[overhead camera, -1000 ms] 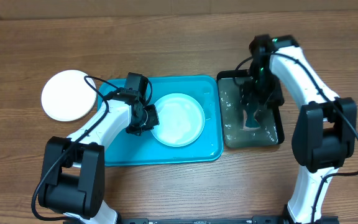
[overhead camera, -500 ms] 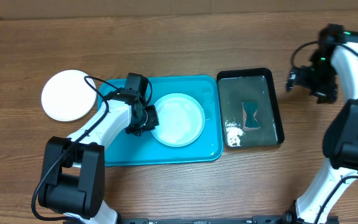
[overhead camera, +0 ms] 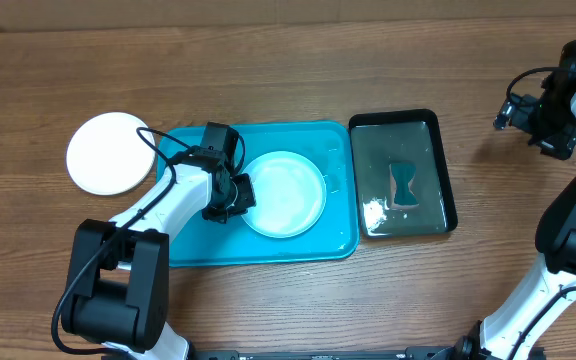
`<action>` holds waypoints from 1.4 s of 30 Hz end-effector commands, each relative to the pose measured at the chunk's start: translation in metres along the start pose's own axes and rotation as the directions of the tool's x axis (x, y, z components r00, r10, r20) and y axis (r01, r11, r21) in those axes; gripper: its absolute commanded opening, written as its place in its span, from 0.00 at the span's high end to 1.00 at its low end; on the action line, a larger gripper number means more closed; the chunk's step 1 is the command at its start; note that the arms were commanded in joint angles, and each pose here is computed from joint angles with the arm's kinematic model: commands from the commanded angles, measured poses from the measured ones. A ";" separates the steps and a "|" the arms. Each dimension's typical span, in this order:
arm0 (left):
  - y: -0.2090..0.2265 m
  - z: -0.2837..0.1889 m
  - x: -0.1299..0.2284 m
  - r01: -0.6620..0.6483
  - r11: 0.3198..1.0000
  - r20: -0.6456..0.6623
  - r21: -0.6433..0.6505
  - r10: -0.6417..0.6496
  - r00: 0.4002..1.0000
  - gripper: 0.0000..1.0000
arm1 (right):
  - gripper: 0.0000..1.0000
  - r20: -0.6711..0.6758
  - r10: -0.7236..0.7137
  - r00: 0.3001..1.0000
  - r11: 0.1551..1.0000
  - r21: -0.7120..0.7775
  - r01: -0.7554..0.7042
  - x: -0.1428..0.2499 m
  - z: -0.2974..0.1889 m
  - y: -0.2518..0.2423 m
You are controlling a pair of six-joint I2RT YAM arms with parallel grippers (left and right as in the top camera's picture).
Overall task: Clean dirty plates on tray and stack at the side
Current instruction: 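Lift light blue plate with left gripper and tilt it over black tray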
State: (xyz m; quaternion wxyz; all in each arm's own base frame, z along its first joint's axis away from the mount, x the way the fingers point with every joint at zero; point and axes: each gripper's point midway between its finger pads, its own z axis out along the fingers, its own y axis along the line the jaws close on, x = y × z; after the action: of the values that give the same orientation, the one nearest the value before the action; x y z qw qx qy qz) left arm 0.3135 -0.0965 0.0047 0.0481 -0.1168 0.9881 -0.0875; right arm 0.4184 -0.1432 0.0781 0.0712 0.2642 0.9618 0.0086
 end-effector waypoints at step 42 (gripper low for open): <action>-0.138 -0.136 -0.087 -0.256 0.966 0.409 -0.045 0.251 0.877 0.96 | 0.00 0.094 0.003 0.996 1.000 -0.012 -0.002 -0.020 -0.016 0.003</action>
State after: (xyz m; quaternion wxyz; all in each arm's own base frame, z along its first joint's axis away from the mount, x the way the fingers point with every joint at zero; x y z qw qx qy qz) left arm 0.4075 -0.1694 0.1585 0.2351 -0.0277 0.9686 -0.0761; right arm 0.4292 -0.1470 0.0800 0.0947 0.2632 0.9601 0.0071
